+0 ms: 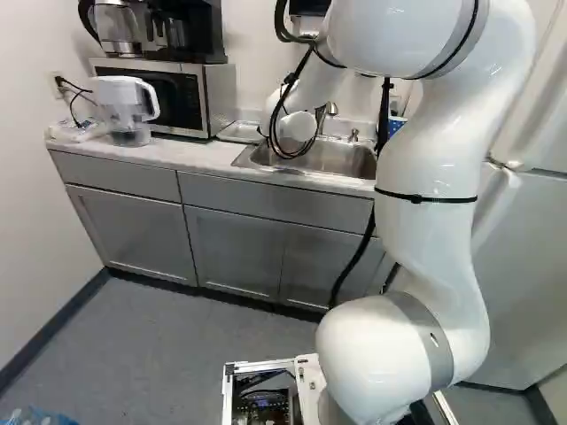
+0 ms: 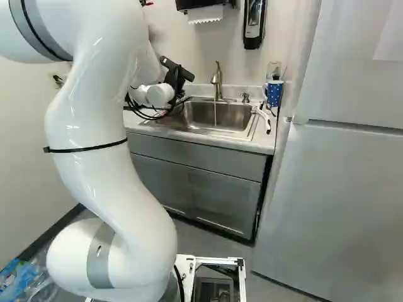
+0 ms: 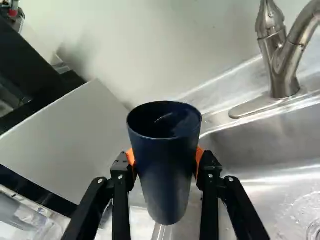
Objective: Rinse the cup and place it in the tray
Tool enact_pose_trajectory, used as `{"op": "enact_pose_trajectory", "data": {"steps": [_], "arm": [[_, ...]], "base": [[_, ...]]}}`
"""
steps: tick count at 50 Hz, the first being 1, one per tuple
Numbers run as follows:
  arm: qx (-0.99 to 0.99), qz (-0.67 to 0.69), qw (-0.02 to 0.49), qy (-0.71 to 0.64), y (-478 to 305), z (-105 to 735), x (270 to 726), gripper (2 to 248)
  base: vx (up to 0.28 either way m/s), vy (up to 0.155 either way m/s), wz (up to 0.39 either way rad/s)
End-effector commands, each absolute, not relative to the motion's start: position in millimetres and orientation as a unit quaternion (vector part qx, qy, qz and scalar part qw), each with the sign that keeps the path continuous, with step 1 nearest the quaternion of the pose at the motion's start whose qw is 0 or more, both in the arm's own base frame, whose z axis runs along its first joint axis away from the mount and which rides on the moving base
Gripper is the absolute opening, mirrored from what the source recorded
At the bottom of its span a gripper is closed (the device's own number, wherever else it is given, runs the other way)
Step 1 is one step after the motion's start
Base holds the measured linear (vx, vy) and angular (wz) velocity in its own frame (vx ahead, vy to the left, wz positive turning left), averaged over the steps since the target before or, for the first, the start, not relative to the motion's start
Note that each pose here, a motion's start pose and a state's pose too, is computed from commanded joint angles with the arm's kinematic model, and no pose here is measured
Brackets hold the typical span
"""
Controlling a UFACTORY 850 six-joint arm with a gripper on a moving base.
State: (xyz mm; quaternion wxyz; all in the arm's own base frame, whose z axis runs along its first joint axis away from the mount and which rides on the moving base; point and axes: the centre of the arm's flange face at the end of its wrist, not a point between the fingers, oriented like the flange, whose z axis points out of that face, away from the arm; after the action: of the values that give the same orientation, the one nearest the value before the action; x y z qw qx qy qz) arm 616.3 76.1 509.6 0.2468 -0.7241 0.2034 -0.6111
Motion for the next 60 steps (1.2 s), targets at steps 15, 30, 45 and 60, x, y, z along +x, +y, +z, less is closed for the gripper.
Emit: {"op": "enact_pose_trajectory", "data": {"steps": [15,30,45,60], "arm": [[-0.706,-0.590,0.294,0.260,76.1,509.6,616.3,125],[-0.683,-0.565,0.340,0.315,76.1,509.6,616.3,125],[-0.656,-0.536,0.383,0.368,76.1,509.6,616.3,125],[-0.625,-0.504,0.424,0.418,76.1,509.6,616.3,125]], "base": [[0.000,0.000,0.000],[0.000,0.000,0.000],[0.000,0.000,0.000],[0.000,0.000,0.000]]}}
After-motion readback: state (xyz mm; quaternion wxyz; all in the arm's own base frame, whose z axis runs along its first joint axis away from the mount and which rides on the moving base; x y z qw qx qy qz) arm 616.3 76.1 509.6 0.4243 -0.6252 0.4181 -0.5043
